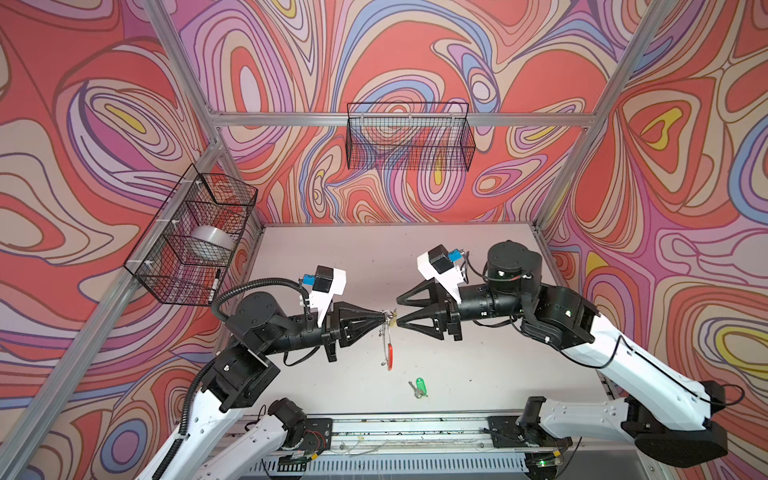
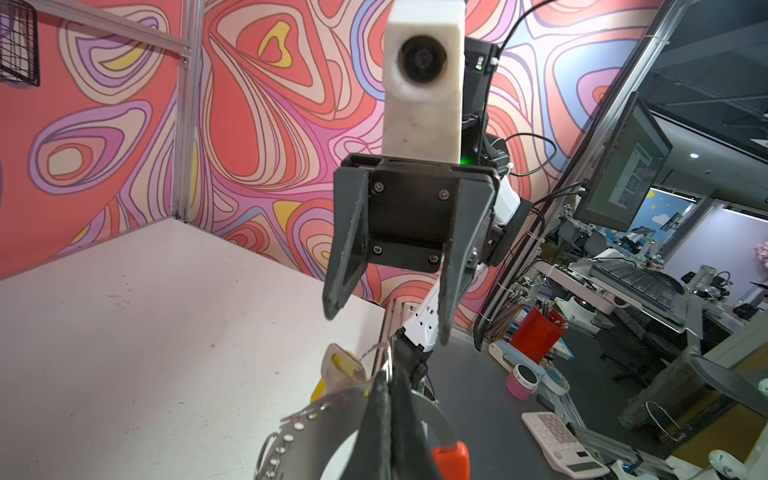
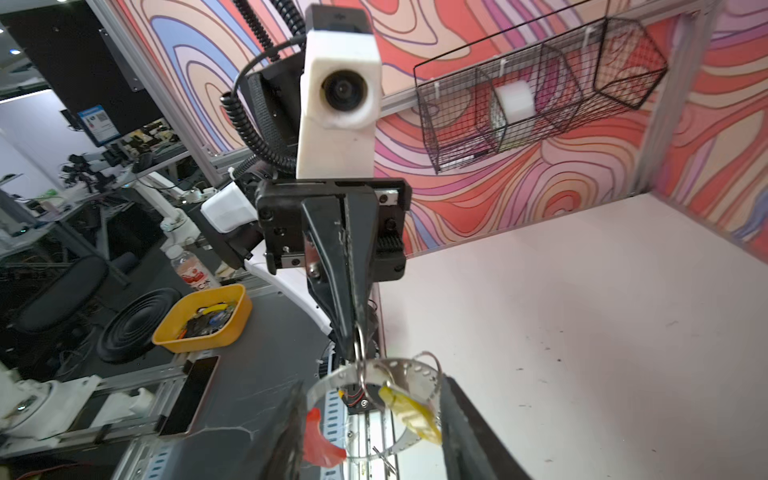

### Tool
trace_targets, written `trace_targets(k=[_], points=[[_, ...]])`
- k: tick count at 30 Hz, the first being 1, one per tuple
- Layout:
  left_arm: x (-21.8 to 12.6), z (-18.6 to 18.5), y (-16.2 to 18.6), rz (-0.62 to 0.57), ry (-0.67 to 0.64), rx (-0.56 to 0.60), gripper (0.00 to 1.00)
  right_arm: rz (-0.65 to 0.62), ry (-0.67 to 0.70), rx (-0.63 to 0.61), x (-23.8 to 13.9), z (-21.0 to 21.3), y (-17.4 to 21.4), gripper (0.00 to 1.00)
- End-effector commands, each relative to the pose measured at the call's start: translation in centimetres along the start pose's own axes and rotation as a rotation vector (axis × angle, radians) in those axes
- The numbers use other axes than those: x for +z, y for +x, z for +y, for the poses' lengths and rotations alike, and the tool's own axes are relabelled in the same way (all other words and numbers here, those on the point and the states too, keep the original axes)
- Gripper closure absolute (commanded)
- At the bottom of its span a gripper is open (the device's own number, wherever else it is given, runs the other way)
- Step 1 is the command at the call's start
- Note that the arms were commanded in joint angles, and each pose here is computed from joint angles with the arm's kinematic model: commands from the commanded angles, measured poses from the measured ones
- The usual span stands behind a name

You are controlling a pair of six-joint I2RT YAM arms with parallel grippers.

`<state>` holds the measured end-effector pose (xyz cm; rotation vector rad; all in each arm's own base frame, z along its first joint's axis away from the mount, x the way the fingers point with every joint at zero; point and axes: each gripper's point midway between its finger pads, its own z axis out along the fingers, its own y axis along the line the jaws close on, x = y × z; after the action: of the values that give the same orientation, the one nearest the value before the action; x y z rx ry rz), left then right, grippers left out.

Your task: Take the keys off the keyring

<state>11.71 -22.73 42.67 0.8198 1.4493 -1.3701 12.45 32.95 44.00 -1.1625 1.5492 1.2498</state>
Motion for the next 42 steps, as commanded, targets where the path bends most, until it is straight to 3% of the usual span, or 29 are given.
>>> trace_targets(k=[1, 11, 21, 24, 29, 42], points=[[-0.4, -1.0, -3.1, -0.139, 0.02, 0.074, 1.0, -0.049, 0.083, -0.023, 0.1, -1.5, -0.5, 0.47], [0.0, -1.7, -3.2, -0.153, 0.095, 0.052, 1.0, -0.108, 0.025, -0.059, 1.3, -1.3, -0.6, 0.38], [0.0, -1.4, -2.9, -0.141, 0.079, 0.044, 1.0, -0.105, -0.035, -0.044, 2.3, -0.8, -0.7, 0.4], [-0.1, -1.2, -2.9, -0.148, 0.06, 0.046, 1.0, -0.099, -0.041, -0.041, 2.5, -0.7, -0.7, 0.46], [-0.5, -1.2, -3.3, -0.173, 0.038, 0.054, 1.0, -0.083, -0.054, -0.033, 2.8, -0.5, -0.3, 0.66], [-0.4, -0.2, -3.6, -0.201, -0.002, 0.036, 1.0, -0.017, -0.063, -0.015, 4.1, -0.3, 0.9, 1.0]])
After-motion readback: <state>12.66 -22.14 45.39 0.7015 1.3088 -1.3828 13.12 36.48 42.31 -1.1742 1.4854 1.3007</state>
